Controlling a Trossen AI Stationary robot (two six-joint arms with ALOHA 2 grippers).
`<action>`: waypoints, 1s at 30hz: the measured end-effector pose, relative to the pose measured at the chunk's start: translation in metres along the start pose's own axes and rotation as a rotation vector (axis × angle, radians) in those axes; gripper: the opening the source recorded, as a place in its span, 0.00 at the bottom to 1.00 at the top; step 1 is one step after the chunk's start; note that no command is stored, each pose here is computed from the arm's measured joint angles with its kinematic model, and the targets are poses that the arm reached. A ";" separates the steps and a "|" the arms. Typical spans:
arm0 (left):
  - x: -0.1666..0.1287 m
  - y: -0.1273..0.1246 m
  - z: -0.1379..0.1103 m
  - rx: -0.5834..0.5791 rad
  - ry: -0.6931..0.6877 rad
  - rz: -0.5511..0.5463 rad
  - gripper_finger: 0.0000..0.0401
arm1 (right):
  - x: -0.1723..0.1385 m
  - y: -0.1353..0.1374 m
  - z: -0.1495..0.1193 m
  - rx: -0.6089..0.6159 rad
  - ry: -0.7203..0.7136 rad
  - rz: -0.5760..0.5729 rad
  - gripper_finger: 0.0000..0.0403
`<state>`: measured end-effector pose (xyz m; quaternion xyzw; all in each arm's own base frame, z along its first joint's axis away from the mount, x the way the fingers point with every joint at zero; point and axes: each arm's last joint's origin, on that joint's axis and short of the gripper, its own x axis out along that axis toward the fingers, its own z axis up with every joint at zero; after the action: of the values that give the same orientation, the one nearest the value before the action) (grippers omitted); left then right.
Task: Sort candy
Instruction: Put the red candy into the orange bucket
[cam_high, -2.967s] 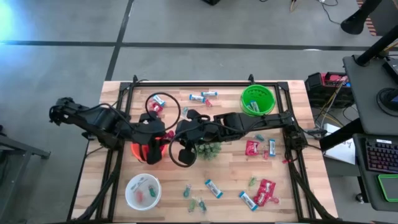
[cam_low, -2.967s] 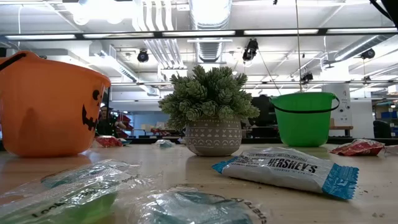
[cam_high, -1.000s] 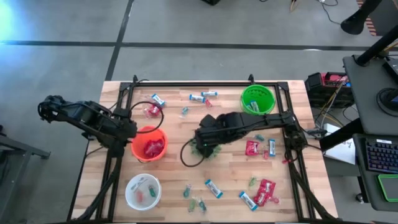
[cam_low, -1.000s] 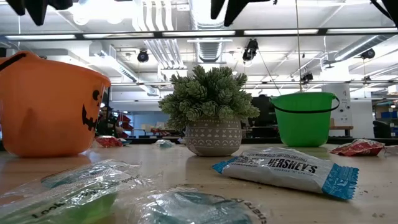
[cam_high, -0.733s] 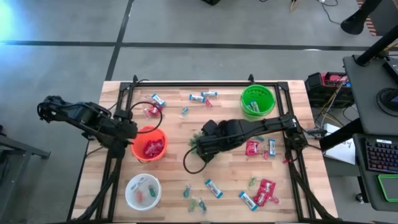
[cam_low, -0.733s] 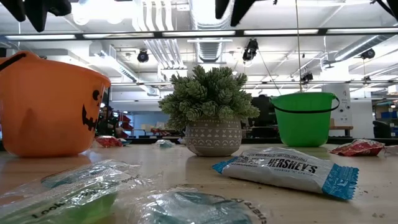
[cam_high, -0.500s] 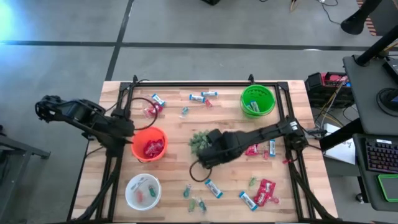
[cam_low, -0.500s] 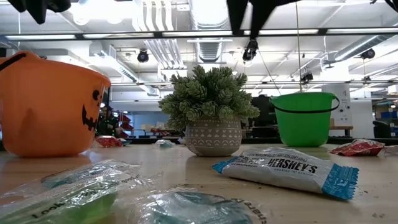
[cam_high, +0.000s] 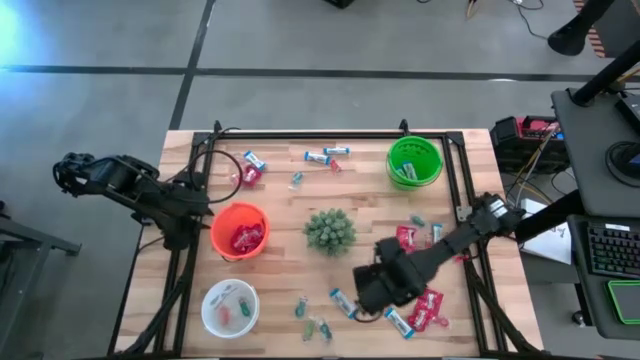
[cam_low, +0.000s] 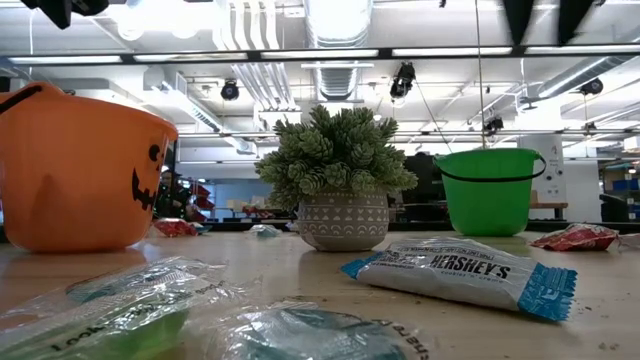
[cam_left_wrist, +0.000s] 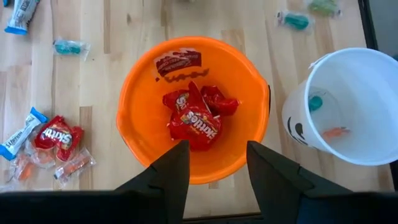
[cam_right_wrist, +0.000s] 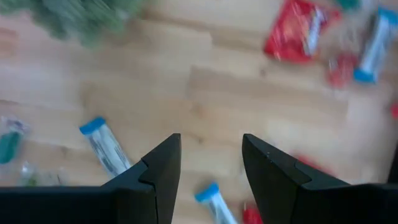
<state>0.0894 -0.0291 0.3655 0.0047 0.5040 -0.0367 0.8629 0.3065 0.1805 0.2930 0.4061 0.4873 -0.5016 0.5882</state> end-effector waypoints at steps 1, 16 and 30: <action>0.000 0.000 0.001 0.005 -0.003 -0.001 0.35 | 0.001 -0.004 -0.005 0.020 0.004 -0.005 0.40; 0.001 -0.001 0.002 0.018 -0.015 -0.002 0.35 | 0.022 -0.033 -0.072 0.153 0.137 -0.035 0.40; 0.001 -0.001 0.003 0.014 -0.015 -0.003 0.35 | 0.053 -0.051 -0.085 0.182 0.206 -0.133 0.51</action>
<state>0.0922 -0.0301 0.3659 0.0099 0.4972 -0.0415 0.8666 0.2430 0.2436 0.2255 0.4742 0.5233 -0.5372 0.4612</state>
